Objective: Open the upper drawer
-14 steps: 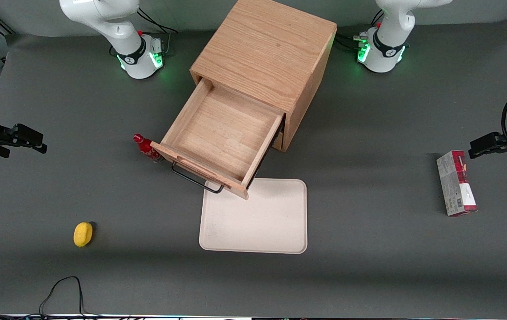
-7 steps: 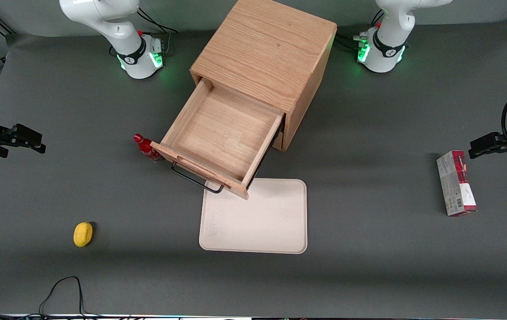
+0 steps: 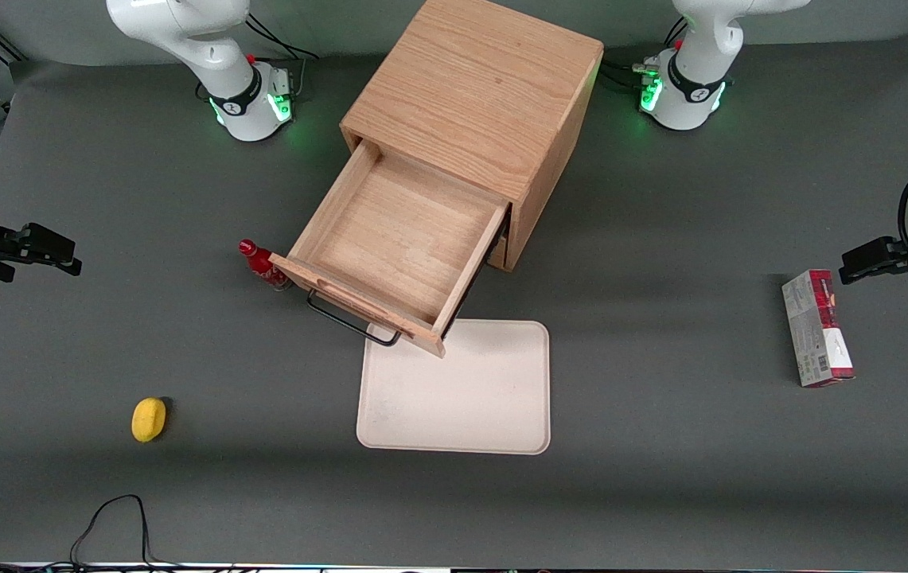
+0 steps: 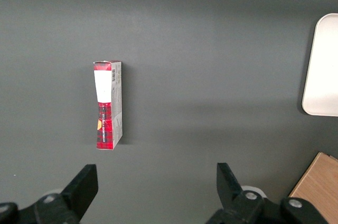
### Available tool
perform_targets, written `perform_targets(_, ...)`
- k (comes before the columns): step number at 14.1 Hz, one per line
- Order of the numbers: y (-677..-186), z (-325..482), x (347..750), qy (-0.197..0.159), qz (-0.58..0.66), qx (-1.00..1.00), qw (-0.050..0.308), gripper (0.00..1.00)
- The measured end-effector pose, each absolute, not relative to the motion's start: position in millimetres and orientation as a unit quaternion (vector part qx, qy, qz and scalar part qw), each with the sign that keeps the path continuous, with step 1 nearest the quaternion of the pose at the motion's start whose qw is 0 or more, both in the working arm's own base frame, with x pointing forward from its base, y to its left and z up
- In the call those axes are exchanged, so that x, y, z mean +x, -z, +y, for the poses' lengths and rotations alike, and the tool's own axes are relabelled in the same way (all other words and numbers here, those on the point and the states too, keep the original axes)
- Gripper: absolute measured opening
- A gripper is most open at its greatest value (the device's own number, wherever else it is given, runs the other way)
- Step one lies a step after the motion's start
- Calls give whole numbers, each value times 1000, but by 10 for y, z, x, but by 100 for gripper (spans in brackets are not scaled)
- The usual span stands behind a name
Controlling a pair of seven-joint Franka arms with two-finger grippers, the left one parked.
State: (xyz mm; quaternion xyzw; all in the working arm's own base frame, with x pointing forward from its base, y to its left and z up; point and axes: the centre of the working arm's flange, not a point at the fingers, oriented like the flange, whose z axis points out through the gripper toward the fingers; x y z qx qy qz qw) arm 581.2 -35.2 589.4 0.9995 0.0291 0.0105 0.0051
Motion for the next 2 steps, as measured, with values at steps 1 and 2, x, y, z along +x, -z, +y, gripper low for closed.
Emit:
perform_targets(1, -5894, -362, 5812, -11, 28, 1000, 5, 100)
perform_targets(2, -5894, -372, 5811, -11, 27, 1000, 5, 100)
